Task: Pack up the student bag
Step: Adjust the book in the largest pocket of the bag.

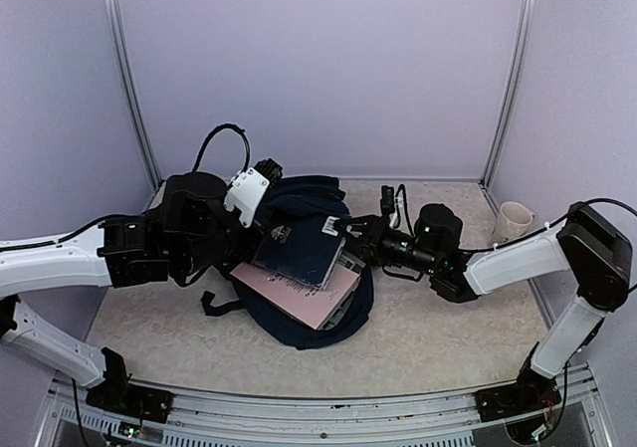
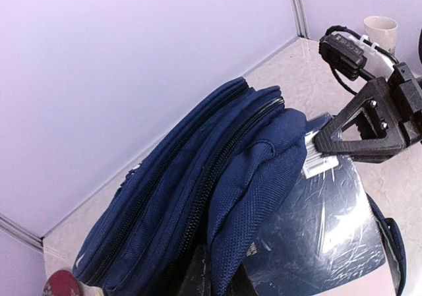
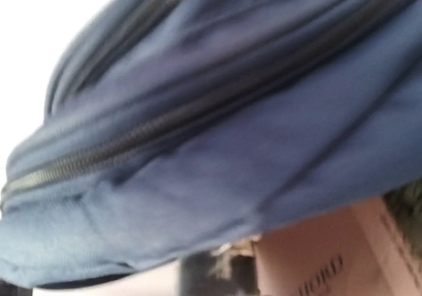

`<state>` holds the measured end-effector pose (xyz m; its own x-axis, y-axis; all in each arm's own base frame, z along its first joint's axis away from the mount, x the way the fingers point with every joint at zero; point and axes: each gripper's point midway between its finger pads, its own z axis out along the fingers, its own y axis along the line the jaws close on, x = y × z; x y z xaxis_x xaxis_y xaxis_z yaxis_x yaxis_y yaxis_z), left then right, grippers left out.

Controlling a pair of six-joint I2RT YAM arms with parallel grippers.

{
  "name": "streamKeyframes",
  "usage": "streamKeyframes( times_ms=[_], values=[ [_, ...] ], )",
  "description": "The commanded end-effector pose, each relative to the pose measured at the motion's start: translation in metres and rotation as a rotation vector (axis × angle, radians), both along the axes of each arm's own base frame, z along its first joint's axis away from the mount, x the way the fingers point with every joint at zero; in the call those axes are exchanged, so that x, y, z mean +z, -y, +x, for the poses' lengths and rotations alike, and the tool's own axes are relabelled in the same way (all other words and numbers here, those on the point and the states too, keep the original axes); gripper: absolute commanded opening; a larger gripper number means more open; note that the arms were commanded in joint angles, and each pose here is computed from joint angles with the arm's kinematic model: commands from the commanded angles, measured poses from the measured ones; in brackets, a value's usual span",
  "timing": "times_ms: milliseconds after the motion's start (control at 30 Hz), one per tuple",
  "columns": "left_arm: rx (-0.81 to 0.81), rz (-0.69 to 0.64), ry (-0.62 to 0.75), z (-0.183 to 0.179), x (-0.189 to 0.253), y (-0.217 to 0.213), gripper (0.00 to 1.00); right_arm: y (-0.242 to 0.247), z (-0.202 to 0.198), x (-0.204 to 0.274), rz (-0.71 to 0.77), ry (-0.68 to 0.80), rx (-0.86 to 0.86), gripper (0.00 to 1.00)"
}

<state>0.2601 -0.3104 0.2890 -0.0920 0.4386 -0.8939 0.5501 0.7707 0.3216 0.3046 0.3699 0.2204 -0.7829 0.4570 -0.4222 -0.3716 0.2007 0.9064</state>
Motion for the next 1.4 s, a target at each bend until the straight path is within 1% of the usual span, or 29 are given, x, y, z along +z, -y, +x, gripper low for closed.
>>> streamKeyframes(
  times_ms=[0,67,267,400,567,633,733,867,967,1100,1167,1233,1367],
  values=[
    [-0.058,-0.133,0.170,-0.011,0.074,0.005,0.00,0.051,0.024,0.102,0.238,0.178,-0.262,0.00],
    [-0.083,-0.125,0.169,-0.012,0.073,0.010,0.00,0.062,0.027,0.108,0.243,0.180,-0.312,0.00],
    [-0.146,-0.088,0.112,-0.013,0.050,0.033,0.00,0.091,0.037,0.107,0.256,0.156,-0.458,0.00],
    [-0.211,-0.132,0.097,-0.017,0.048,0.053,0.00,0.104,0.051,0.096,0.270,0.111,-0.555,0.00],
    [-0.298,-0.110,0.061,-0.024,0.031,0.090,0.00,0.086,0.065,0.077,0.353,0.019,-0.521,0.00],
    [-0.328,-0.112,0.047,-0.028,0.026,0.099,0.00,0.079,0.071,0.070,0.365,-0.012,-0.518,0.00],
    [-0.373,-0.155,0.042,-0.035,0.030,0.104,0.00,0.070,0.080,0.062,0.363,-0.053,-0.531,0.00],
    [-0.355,-0.177,0.060,-0.032,0.040,0.097,0.00,0.065,0.090,0.055,0.388,-0.101,-0.550,0.00],
    [-0.357,-0.170,0.074,-0.032,0.046,0.091,0.00,0.064,0.096,0.051,0.336,-0.104,-0.598,0.00],
    [-0.421,-0.201,0.074,-0.040,0.060,0.091,0.00,0.050,0.101,0.042,0.191,-0.072,-0.653,0.00],
    [-0.434,-0.229,0.056,-0.037,0.064,0.090,0.00,0.034,0.102,0.035,0.134,-0.073,-0.655,0.00],
    [-0.436,-0.263,0.039,-0.033,0.069,0.089,0.00,0.016,0.102,0.026,0.112,-0.076,-0.637,0.00],
    [-0.405,-0.273,0.022,-0.021,0.065,0.082,0.00,-0.011,0.101,0.016,0.078,-0.059,-0.591,0.00]
  ],
)
